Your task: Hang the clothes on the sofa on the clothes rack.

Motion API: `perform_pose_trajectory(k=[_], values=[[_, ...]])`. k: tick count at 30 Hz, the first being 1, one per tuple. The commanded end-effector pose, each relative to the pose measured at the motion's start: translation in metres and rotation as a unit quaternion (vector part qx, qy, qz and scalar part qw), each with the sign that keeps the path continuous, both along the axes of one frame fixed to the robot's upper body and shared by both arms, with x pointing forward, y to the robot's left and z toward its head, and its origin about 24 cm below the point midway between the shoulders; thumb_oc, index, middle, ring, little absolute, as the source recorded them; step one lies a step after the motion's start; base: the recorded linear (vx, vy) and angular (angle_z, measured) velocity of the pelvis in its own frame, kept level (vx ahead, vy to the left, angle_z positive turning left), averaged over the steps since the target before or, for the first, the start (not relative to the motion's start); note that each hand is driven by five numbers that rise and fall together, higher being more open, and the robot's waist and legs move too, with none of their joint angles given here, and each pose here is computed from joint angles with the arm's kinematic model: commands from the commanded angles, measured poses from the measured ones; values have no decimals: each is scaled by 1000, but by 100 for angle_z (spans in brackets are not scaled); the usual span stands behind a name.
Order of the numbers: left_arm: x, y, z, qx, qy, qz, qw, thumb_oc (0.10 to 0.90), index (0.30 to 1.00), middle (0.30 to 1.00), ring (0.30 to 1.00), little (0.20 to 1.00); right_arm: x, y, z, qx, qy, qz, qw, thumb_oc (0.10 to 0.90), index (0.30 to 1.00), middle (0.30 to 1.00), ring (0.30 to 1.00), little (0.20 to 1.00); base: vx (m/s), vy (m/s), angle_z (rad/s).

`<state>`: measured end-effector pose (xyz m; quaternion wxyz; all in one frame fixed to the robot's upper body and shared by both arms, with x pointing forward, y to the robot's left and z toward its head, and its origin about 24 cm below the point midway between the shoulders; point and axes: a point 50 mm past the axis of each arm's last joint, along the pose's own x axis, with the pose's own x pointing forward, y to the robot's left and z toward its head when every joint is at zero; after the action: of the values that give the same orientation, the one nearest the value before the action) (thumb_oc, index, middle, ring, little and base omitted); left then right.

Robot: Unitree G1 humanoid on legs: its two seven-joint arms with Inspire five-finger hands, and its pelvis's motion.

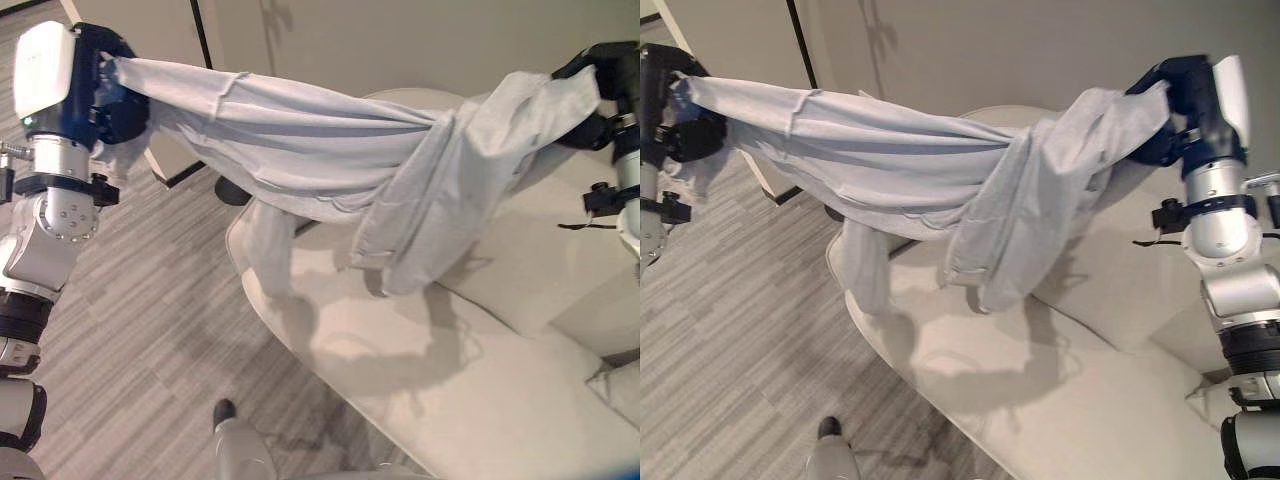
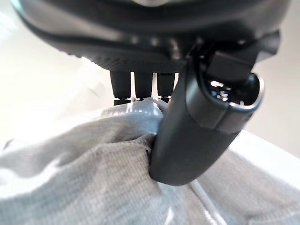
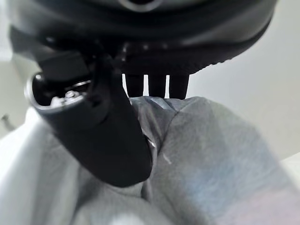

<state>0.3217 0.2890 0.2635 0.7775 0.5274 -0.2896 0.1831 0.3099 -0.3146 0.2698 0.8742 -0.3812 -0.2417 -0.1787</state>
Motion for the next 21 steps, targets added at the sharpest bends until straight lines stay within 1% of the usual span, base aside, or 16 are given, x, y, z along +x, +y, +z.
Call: perform_pose_trajectory(k=[1,4,8,12,14,17,21], values=[[-19,-9,90,-41,-180,-29,982,400,300,300,300,300,-28,11,90,-52,-173,-2,984,400,300,300,300,300,141,847,2],[-16,-16,96,-26,-179,-37,983,400,300,300,300,300,-29,14,94,-49,-187,3,981,400,300,300,300,300,25,659,-39],[-8,-26,97,-41,-172,-52,983,400,300,300,300,300,-25,15,107,-48,-188,9,981,400,300,300,300,300,20,433,42],[-4,-28,86,-64,-157,-60,984,400,300,300,300,300,-26,14,114,-48,-188,10,981,400,300,300,300,300,46,205,19],[-3,-23,81,-64,-150,-49,985,400,300,300,300,300,-29,9,124,-60,-194,-10,979,400,300,300,300,300,39,49,50],[-5,-22,76,-78,-152,-57,984,400,300,300,300,300,-21,22,120,-53,-189,21,980,400,300,300,300,300,80,11,3],[-6,-20,70,-88,-143,-58,984,400,300,300,300,300,-19,21,118,-44,-185,20,982,400,300,300,300,300,51,27,-17]])
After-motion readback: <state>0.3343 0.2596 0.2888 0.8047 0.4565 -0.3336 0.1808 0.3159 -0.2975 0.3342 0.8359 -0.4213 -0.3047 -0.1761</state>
